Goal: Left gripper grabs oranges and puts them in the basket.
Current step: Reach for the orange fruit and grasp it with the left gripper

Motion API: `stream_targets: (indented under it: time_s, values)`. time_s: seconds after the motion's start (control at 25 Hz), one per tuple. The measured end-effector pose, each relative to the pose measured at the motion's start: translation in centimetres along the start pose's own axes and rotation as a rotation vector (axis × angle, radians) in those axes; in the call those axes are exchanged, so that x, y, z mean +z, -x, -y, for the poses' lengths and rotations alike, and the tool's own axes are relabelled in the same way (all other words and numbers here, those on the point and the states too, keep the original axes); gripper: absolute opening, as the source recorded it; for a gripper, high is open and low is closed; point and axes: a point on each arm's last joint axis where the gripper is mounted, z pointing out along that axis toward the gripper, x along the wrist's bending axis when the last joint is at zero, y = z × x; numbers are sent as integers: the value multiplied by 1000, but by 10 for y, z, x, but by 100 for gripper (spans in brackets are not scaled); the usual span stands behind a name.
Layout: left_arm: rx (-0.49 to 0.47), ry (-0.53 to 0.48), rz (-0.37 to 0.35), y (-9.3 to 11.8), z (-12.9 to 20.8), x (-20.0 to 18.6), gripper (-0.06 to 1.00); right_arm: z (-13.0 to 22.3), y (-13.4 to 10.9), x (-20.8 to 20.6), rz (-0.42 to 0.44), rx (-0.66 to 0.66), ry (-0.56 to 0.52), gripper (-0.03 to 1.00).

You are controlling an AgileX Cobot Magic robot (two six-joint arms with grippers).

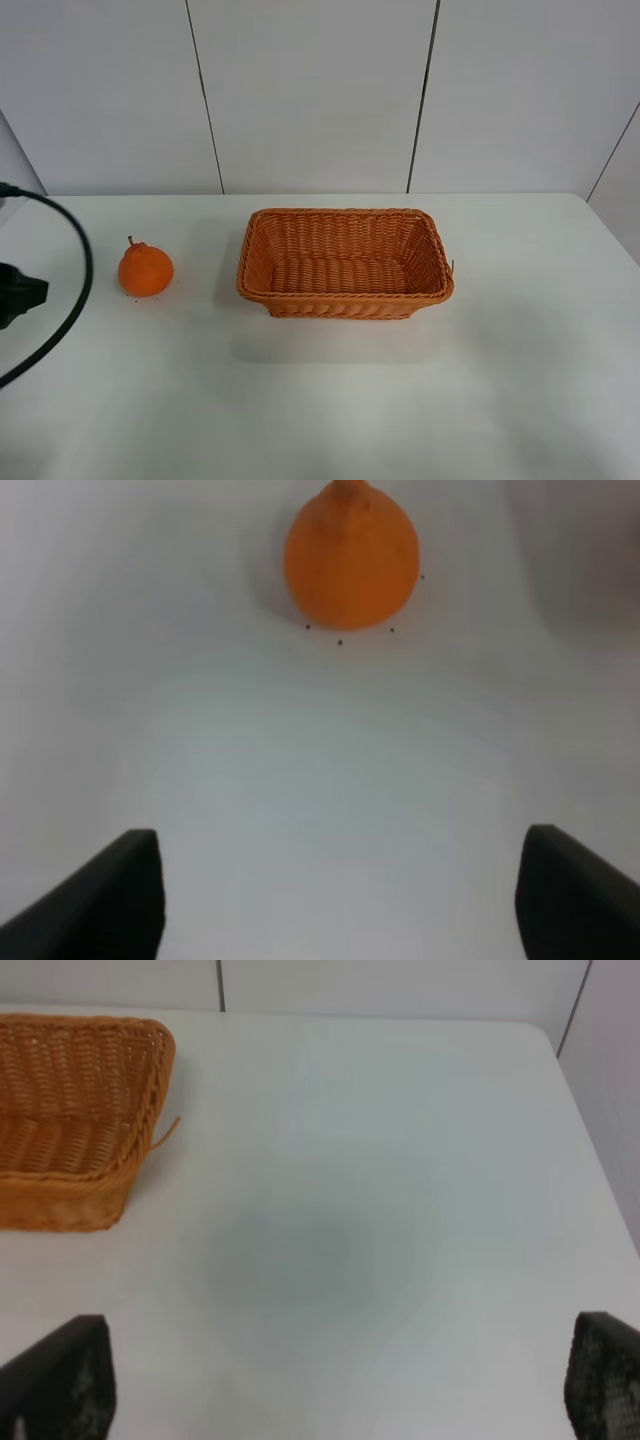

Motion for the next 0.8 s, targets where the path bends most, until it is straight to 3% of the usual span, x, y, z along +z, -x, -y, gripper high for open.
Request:
stream_targets:
  time_s: [0.4, 0.8]
  values:
    - [8, -171, 28, -6, -66, 122, 88, 0, 0, 0, 0, 0, 0, 69]
    - [12, -229, 37, -8, -90, 191, 88, 0, 0, 0, 0, 0, 0, 69]
